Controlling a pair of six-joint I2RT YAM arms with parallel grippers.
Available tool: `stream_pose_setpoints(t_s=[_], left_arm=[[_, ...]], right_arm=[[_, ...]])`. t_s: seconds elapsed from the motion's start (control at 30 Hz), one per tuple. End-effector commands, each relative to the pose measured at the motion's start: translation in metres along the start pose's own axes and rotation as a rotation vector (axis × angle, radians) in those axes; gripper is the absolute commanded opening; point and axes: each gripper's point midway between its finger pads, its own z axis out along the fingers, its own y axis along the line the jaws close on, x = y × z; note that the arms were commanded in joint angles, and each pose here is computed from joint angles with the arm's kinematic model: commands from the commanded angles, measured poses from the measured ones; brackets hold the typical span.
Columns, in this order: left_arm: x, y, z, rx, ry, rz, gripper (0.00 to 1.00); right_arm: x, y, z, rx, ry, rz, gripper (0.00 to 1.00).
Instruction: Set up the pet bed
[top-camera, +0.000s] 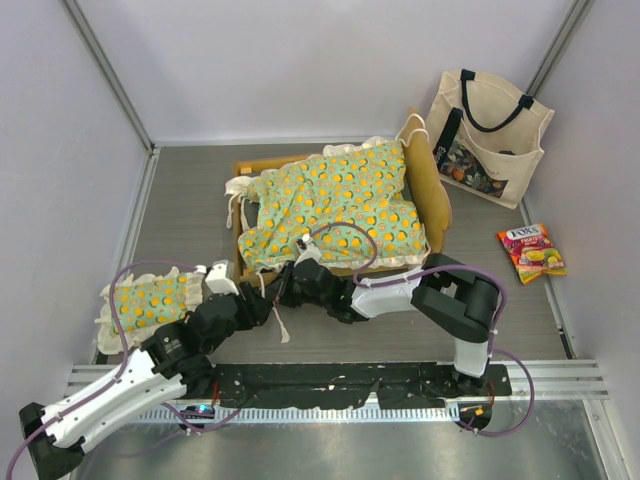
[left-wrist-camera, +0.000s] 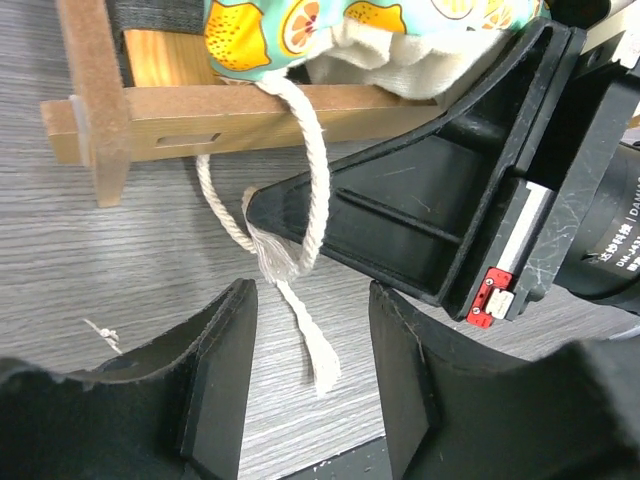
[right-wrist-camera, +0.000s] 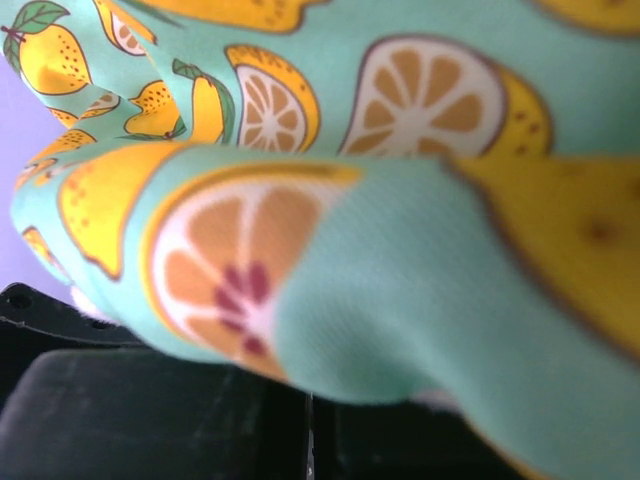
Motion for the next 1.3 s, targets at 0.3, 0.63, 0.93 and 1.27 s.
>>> stream_pose_setpoints(t_s=[0.3,0.63,0.93,1.27], left_arm=[[-0.019,0.023,-0.007,-0.092,-0.138,-0.206,0.45],[-0.014,0.022,0.003,-0.091,-0.143,-0.217,0.39],[-0.021,0.013,0.012,-0.027,-0.205,-0.235,0.44],[-0.022,-0.002,0.018,0.051,-0.213,-0.176,0.4]], right_arm=[[0.016,0.001,0.001,-0.048,0.101,0.025,0.01],[0.014,0.002,0.001,-0.058,0.104,0.043,0.01],[0.012,0.007,-0.001,-0.076,0.11,0.046,0.01],[0.015,0.031,-0.012,-0.178,0.153,0.067,0.01]])
